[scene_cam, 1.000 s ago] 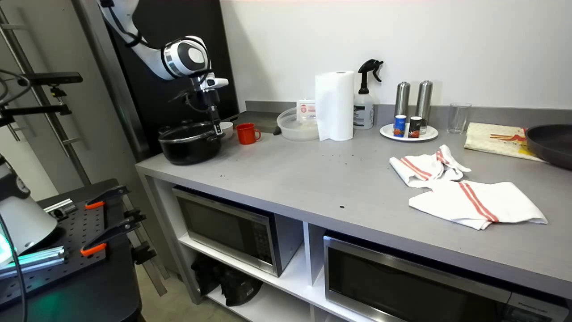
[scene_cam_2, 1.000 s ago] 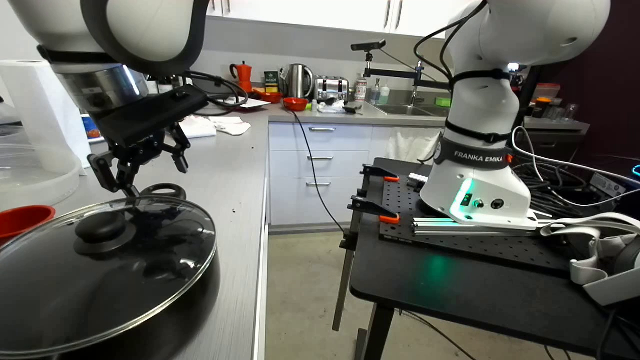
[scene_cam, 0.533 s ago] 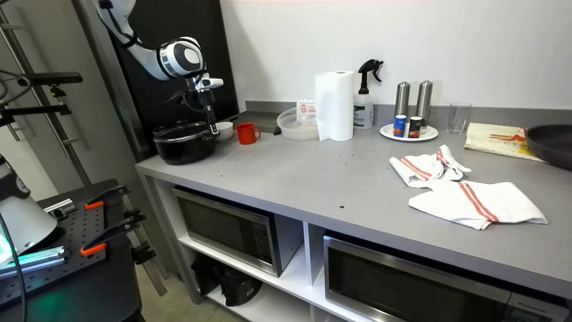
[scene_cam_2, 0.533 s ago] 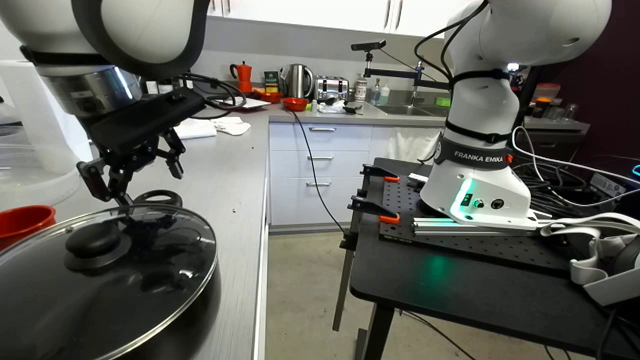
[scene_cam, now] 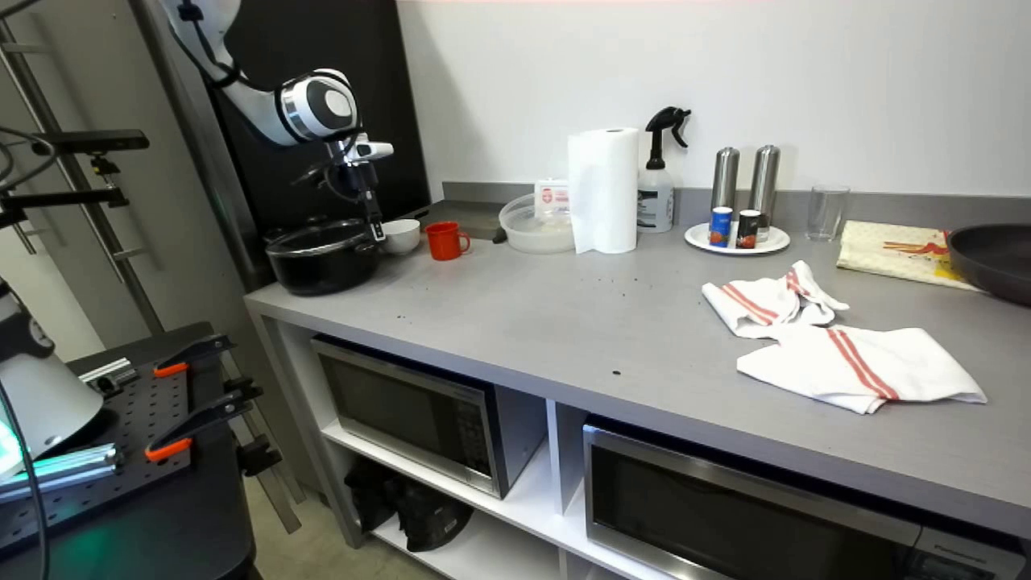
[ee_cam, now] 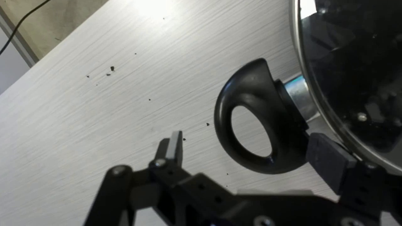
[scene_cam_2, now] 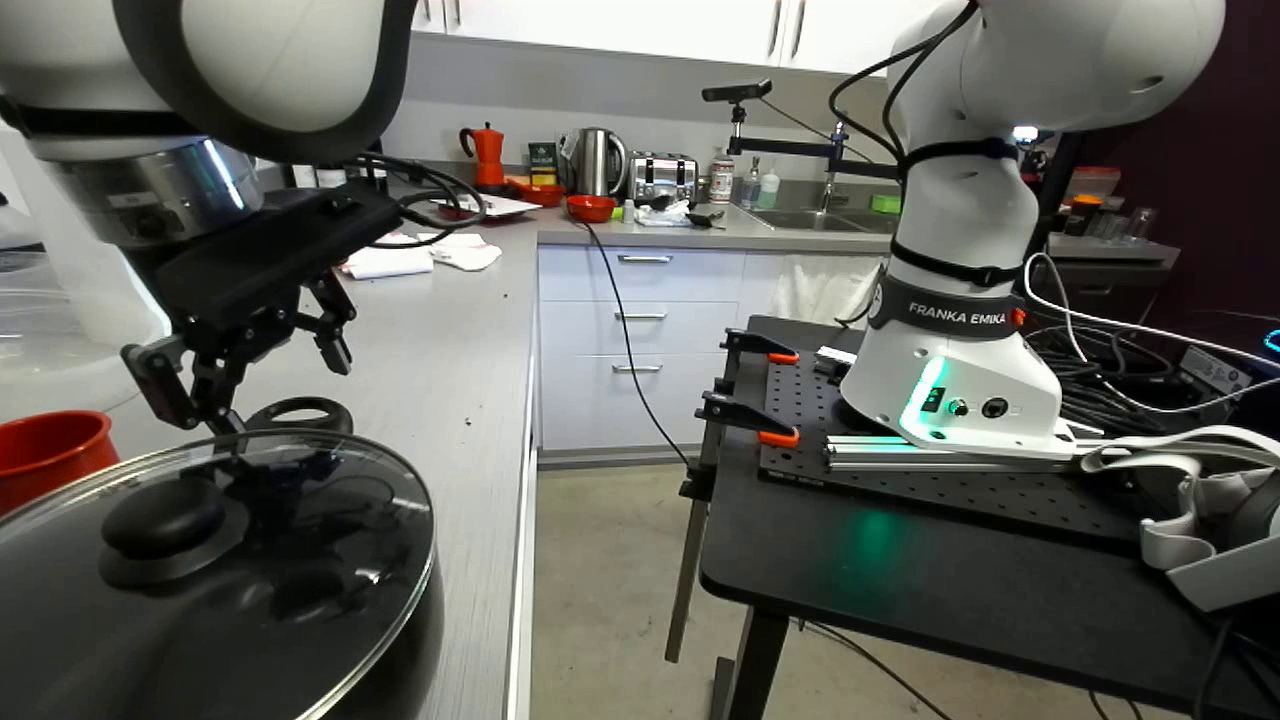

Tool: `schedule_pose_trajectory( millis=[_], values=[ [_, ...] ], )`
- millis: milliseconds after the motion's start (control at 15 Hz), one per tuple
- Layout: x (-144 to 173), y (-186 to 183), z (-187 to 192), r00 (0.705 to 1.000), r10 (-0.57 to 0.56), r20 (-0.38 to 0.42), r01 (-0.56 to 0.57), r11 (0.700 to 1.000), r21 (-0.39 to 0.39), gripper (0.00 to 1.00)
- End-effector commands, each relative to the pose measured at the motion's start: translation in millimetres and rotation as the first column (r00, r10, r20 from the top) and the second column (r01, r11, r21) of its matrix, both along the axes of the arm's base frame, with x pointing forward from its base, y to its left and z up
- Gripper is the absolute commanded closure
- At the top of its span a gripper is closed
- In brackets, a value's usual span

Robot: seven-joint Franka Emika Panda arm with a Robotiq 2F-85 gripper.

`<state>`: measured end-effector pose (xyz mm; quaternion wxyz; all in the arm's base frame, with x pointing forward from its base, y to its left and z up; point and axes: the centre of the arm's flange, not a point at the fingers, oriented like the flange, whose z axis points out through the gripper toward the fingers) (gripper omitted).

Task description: Place the glass lid on the black pot.

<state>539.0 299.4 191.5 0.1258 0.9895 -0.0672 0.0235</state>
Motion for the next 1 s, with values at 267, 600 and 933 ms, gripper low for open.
schedule_pose_trajectory(
  millis=[267,600,933],
  values=[
    [-8.0,33.6,-8.3,0.995,0.096,-0.003,-0.096,0.995,-0.024,0.0],
    [-6.0,34.4,-6.6,0.994,0.111,0.009,-0.111,0.993,-0.033,0.0],
    [-0.3,20.0,24.8,0.993,0.085,0.08,-0.084,0.996,-0.027,0.0]
  ],
)
